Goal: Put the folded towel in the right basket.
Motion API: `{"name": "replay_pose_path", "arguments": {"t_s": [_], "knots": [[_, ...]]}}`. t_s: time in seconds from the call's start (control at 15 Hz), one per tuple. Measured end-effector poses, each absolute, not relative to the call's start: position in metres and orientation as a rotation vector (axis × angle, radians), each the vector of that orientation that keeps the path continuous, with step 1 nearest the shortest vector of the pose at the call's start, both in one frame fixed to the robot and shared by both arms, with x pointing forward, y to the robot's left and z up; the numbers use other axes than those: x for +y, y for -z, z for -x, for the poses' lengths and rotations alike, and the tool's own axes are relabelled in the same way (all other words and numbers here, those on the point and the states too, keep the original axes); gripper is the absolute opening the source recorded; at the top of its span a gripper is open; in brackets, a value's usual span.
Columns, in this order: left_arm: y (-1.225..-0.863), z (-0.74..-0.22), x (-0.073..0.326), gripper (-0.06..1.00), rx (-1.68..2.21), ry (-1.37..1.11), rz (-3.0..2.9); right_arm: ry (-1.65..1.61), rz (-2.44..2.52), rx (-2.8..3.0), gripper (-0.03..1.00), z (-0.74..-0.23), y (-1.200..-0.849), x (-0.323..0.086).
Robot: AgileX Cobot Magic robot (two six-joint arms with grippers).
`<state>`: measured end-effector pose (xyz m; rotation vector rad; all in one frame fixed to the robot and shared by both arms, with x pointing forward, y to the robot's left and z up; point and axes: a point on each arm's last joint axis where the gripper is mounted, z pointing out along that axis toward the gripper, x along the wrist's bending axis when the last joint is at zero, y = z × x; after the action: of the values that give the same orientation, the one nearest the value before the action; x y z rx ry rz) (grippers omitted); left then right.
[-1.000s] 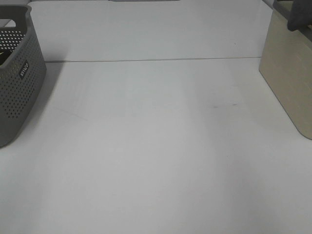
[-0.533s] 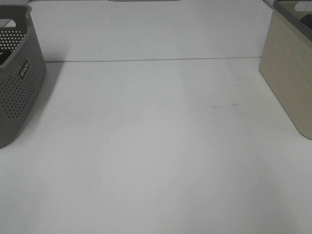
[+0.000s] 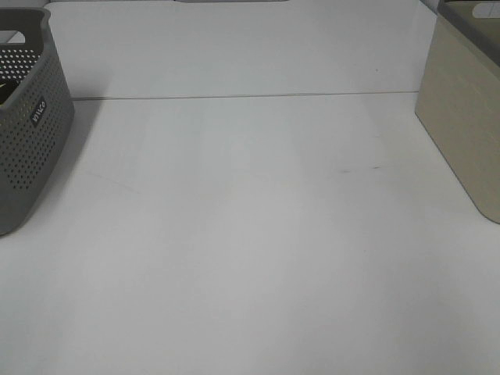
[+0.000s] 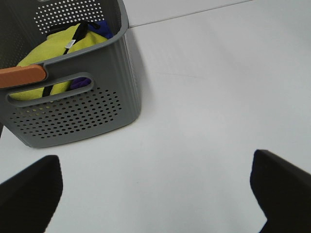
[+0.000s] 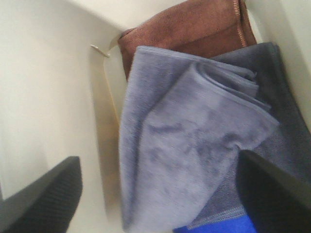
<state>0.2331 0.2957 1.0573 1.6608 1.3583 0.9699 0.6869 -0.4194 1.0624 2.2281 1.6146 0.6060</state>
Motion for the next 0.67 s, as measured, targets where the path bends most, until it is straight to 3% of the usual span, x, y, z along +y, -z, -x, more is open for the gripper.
{"name": "replay_pose_path", "arguments": {"t_s": [0.13, 0.67], "knots": [[-1.057, -0.233, 0.296, 0.99, 1.358, -0.970, -1.661, -0.675, -2.246, 1.616, 0.86, -0.680, -1.078, -0.413], [-1.057, -0.233, 0.296, 0.99, 1.358, -0.970, -1.661, -0.956, -2.160, 1.790, 0.87, -0.642, -1.144, -0.379]]}}
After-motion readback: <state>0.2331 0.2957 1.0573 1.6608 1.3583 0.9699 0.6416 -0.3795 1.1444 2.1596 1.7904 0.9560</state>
